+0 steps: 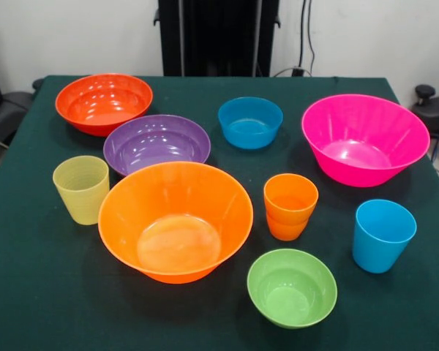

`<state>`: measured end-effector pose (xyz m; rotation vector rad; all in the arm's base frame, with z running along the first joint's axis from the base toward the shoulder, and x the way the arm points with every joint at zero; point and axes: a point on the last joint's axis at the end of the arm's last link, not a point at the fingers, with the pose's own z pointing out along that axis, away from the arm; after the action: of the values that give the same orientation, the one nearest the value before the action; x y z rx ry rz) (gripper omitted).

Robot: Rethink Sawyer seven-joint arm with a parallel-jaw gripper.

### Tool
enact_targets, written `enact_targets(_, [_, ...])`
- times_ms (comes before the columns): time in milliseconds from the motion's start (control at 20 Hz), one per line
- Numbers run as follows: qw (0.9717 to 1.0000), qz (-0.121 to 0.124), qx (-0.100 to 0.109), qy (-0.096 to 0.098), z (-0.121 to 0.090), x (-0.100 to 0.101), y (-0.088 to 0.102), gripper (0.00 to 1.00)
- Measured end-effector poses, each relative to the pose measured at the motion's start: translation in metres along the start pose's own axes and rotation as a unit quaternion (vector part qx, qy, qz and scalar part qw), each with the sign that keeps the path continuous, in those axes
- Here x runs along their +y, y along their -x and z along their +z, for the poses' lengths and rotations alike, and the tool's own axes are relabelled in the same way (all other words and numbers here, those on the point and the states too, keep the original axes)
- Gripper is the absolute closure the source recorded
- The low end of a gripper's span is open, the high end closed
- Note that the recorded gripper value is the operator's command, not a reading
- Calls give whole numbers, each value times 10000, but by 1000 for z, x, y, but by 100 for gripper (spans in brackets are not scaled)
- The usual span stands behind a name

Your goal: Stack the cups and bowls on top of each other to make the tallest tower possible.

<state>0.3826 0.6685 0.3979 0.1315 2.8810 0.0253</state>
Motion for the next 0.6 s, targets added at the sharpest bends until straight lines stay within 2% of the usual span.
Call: enact_targets(600, [10000,-13,-14,-25,1,-1,0,100])
